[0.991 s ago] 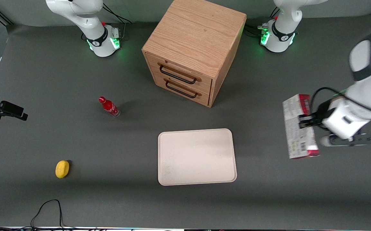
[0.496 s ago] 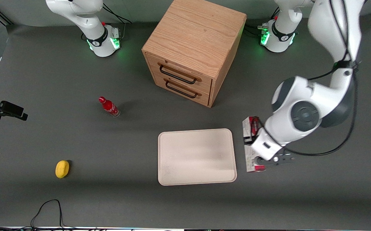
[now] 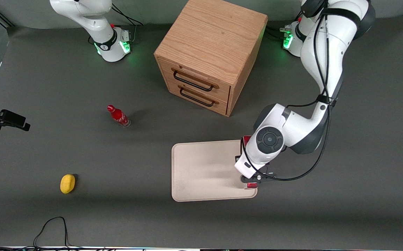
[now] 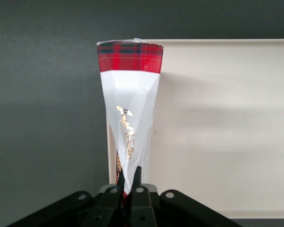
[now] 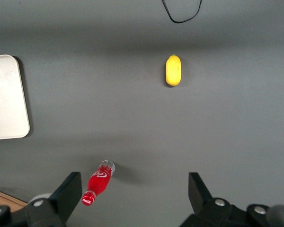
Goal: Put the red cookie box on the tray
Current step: 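Carry the upright cookie box over the white tray's corner, then lower the box onto the tray and open the left gripper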
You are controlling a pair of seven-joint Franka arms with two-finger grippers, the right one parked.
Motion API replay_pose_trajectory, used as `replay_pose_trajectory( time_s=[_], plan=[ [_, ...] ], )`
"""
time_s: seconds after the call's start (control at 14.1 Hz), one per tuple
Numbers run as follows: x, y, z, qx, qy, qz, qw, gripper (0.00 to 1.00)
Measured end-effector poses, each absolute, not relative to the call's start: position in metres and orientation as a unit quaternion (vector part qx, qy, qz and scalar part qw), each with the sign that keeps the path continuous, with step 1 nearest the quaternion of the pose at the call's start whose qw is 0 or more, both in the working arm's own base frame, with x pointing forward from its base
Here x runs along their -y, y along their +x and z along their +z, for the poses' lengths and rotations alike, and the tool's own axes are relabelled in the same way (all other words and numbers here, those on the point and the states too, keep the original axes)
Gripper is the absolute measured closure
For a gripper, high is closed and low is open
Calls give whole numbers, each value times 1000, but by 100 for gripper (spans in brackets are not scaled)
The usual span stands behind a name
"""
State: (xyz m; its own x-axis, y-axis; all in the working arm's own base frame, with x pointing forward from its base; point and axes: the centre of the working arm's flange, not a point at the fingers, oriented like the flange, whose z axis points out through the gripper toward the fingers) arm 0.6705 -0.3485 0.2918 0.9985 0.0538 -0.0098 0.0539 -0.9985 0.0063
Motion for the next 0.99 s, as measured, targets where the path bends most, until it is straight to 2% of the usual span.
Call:
replay_pose_trajectory(
  time_s=[0.21, 0.5, 0.64, 0.99],
  plan=[
    [348, 671, 268, -37, 999, -4, -20, 97],
    [353, 672, 256, -52, 999, 5, -14, 97],
    [353, 673, 256, -52, 999, 8, -14, 84],
    [351, 681, 274, -52, 998, 29, -13, 30]
  ],
)
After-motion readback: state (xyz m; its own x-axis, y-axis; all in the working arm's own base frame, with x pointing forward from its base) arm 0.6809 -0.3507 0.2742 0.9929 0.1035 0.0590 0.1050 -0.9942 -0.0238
